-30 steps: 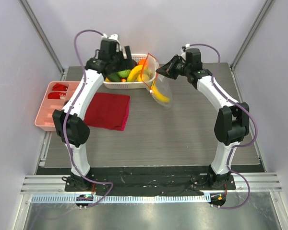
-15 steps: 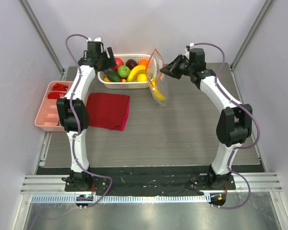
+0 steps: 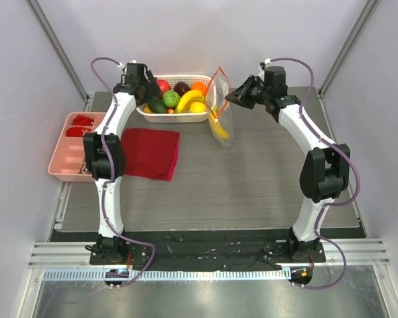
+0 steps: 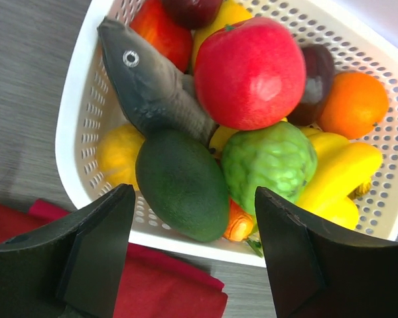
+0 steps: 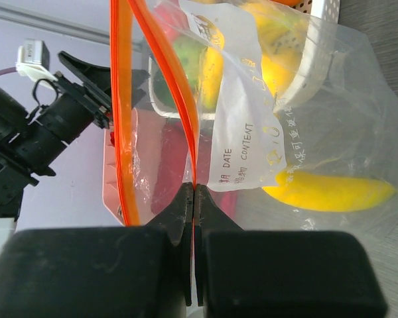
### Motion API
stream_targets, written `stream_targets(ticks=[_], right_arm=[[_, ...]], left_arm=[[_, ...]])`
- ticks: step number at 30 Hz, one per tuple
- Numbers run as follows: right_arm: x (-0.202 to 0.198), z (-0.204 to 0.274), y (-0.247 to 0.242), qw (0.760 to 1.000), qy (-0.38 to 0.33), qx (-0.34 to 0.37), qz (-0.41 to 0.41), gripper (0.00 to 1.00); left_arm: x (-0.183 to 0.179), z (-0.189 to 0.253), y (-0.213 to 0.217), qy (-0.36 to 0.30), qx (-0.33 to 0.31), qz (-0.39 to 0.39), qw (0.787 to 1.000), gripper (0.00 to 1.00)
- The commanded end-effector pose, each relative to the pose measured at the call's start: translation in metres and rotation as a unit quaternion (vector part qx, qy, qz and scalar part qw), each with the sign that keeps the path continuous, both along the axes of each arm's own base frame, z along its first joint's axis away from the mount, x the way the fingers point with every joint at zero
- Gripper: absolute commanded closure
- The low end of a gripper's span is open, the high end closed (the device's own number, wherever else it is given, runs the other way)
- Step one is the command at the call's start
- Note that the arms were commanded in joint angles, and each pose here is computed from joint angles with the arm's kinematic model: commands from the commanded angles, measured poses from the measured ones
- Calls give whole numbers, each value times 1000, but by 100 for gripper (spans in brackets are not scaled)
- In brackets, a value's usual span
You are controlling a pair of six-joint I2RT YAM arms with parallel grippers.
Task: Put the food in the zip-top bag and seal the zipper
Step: Pick up the fake fruit from the bin.
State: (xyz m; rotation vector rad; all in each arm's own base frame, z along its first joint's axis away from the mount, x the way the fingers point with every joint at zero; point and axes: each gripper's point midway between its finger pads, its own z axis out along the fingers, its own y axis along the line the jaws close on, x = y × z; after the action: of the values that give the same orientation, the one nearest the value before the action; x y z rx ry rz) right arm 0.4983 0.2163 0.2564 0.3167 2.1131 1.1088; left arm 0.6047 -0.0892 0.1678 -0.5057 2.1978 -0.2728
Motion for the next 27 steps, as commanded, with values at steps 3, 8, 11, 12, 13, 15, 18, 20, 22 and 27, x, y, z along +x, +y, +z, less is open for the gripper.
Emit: stream_targets(ticks=[3,8,11,12,13,15,18,20,22,27], right_arm=[[6,35,-5,999,-52,-8,-5,99],[6,31,-7,999,-49,-13,-6,99],[7,30,-7,999,-48,-13,-7,99],[8,30,-6,999,-49,-15,-7,99],[9,30,-7,999,-49,-15,-9,99],[11,29,-8,999,-49,-17,-13,99],[12,28,-8,999,-47,-18,-13,99],[13,24,-9,999,-44,-22,-13,99],[14,21,-10,999,-39,-23,-17,99],[15,14,-8,999,-28,-17,-16,99]], left_arm=[[4,-20,-4,15,-42,18,999,26],[2,-37,-7,32,-60,29,997,28],[4,-40,-6,34,-65,33,997,30],[5,-40,-7,33,-67,32,997,31],[6,-42,-5,34,-68,33,997,33],[7,-44,-5,35,-73,34,996,35],[9,-47,1,37,-82,38,995,40],[9,-42,-2,34,-90,26,995,51],[8,-33,-4,25,-88,7,996,56],[1,20,2,-29,-68,-8,997,64]])
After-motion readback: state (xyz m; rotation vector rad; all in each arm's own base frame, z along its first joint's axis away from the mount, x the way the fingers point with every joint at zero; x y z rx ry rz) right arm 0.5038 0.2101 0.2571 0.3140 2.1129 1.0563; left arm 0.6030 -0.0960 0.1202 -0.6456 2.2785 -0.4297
